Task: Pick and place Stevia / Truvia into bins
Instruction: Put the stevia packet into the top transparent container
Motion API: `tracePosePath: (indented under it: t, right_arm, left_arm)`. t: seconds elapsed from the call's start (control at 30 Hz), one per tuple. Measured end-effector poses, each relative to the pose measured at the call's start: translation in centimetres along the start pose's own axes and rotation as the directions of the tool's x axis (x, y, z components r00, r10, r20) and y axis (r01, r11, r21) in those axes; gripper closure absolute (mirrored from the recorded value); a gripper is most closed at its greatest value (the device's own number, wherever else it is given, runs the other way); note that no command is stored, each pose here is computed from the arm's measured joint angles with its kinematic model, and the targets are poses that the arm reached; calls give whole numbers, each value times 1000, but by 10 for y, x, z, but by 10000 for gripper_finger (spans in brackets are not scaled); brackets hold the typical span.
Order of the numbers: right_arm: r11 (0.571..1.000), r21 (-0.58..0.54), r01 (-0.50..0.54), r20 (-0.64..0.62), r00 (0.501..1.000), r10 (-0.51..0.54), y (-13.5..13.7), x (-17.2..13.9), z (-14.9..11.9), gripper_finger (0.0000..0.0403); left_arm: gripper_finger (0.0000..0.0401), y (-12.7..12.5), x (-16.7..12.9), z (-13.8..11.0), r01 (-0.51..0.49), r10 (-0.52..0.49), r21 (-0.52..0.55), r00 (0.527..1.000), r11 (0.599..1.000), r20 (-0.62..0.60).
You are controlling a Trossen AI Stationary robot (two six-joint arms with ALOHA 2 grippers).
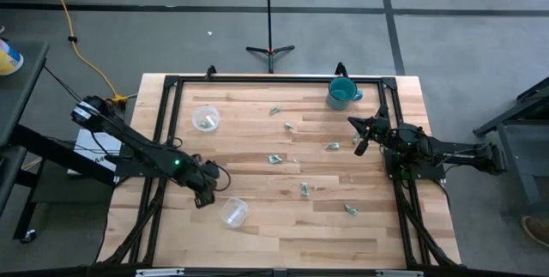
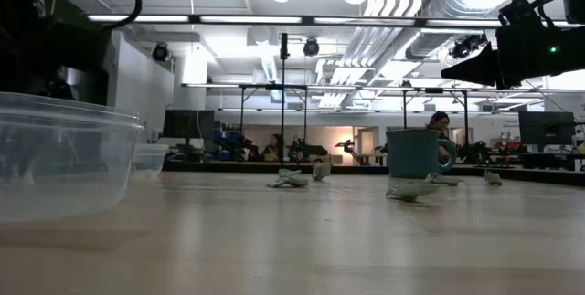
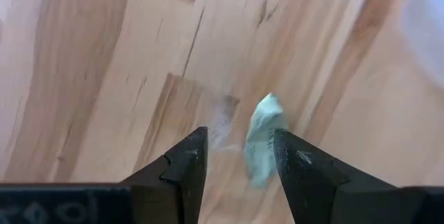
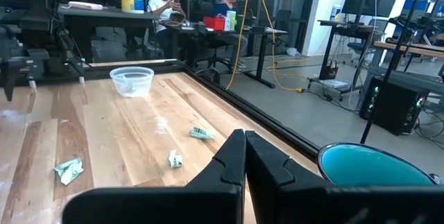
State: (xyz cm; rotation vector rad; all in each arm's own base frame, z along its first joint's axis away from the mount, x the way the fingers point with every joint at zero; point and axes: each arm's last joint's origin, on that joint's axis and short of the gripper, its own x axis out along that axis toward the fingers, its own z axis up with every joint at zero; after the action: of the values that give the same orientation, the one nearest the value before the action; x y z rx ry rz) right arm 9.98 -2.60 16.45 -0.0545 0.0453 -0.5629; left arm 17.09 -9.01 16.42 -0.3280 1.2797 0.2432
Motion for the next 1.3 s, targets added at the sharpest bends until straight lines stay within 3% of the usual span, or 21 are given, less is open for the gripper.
tracePosePath:
  t: [0.17,0.5,0.9,1.07,1.3]
  right_arm:
    - [1000,2,0,0,1000,0,0,0,0,402]
    - [1000,0,0,0,1000,0,0,0,0,402]
    - [1000,-1,0,0,1000,0,0,0,0,402]
    - [1000,-1,0,-1,1000,0,0,0,0,402]
    - [1000,-1,0,0,1000,0,0,0,0,402]
  left_arm:
    - [201,-5,-2,4,70,-70,2,997,998,32]
    - [201,1,12,-4,71,-71,-33,997,997,13]
    - [208,7,27,-13,139,-138,-62,990,988,19]
    - [259,7,28,-14,139,-139,-27,990,990,7]
    - [368,7,28,-14,135,-135,23,991,991,12]
